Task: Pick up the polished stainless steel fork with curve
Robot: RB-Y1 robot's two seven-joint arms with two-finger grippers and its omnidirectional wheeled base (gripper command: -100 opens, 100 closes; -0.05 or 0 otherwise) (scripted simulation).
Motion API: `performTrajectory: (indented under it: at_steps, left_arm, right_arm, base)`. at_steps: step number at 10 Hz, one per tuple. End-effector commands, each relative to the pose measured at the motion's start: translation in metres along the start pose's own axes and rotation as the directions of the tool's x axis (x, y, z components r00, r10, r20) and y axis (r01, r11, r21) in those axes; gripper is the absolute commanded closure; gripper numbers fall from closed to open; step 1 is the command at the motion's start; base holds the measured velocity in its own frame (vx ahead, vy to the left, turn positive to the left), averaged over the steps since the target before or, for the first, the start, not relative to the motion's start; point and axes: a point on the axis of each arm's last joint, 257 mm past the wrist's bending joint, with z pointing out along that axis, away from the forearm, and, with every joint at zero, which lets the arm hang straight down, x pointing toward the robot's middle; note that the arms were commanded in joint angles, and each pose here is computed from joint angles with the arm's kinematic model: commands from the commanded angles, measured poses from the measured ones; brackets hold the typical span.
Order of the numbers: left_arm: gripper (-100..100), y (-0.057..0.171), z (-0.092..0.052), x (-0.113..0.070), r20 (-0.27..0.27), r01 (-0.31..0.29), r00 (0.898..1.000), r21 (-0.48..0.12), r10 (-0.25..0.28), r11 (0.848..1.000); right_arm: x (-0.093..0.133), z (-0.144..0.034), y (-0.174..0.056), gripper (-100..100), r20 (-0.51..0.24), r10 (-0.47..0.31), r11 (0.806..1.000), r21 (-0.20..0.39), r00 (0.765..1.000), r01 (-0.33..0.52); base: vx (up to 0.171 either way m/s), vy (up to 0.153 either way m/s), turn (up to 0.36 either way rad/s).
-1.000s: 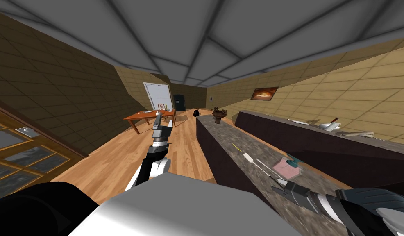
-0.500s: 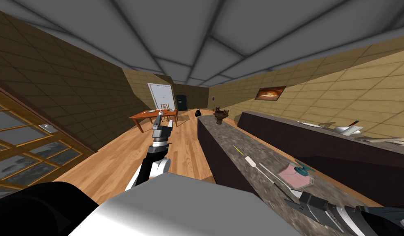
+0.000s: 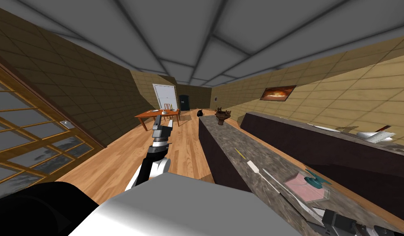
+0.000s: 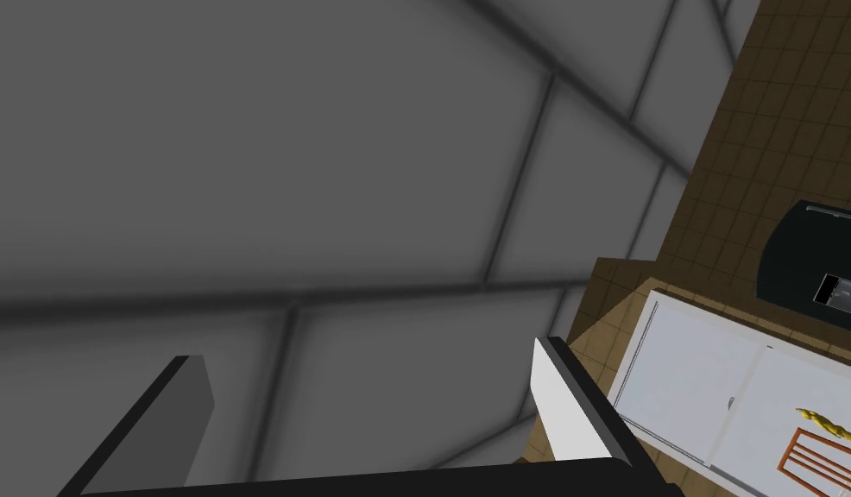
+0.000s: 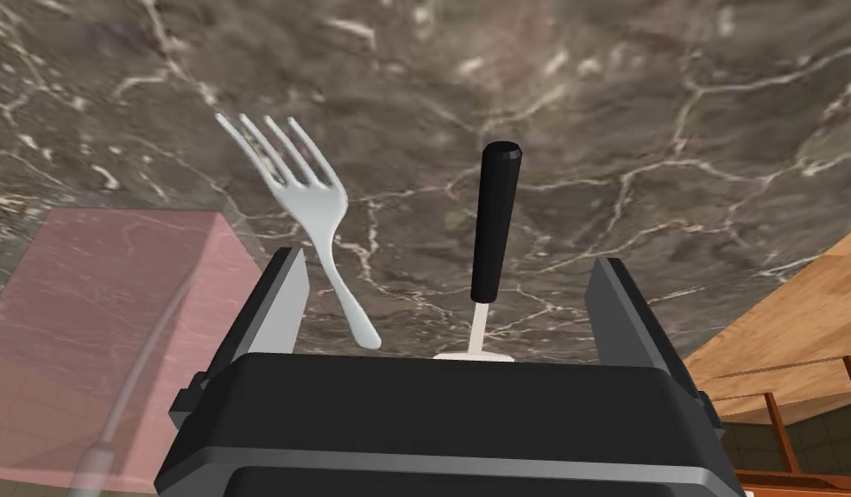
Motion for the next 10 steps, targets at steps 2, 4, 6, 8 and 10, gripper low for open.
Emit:
performTrajectory:
  at_steps: [2, 4, 6, 8, 10]
  left_arm:
    - [0, 0.000, 0.000, 0.000, 0.000, 0.000, 1.000, 0.000, 0.000, 1.000]
    - [0, 0.000, 0.000, 0.000, 0.000, 0.000, 1.000, 0.000, 0.000, 1.000]
    - [0, 0.000, 0.000, 0.000, 0.000, 0.000, 1.000, 0.000, 0.000, 1.000]
    - [0, 0.000, 0.000, 0.000, 0.000, 0.000, 1.000, 0.000, 0.000, 1.000]
    - [0, 0.000, 0.000, 0.000, 0.000, 0.000, 1.000, 0.000, 0.000, 1.000]
  right_arm:
    - [0.028, -0.009, -0.010, -100, -0.074, -0.006, 1.000, 0.016, 0.997, 0.007]
    - [0.068, -0.021, -0.013, -100, -0.168, -0.004, 1.000, 0.024, 0.986, 0.008]
    - [0.065, -0.019, -0.011, -100, -0.158, -0.006, 1.000, 0.025, 0.987, 0.010]
    - [0.079, -0.014, -0.005, -100, -0.159, 0.008, 1.000, 0.030, 0.987, -0.003]
    - [0.092, -0.008, 0.001, -100, -0.159, 0.021, 0.999, 0.034, 0.987, -0.016]
  base:
    - [0.033, -0.069, 0.118]
    - [0.045, -0.046, 0.109]
    - [0.002, -0.011, 0.032]
    - [0.008, -0.003, 0.051]
    - [0.017, -0.008, 0.069]
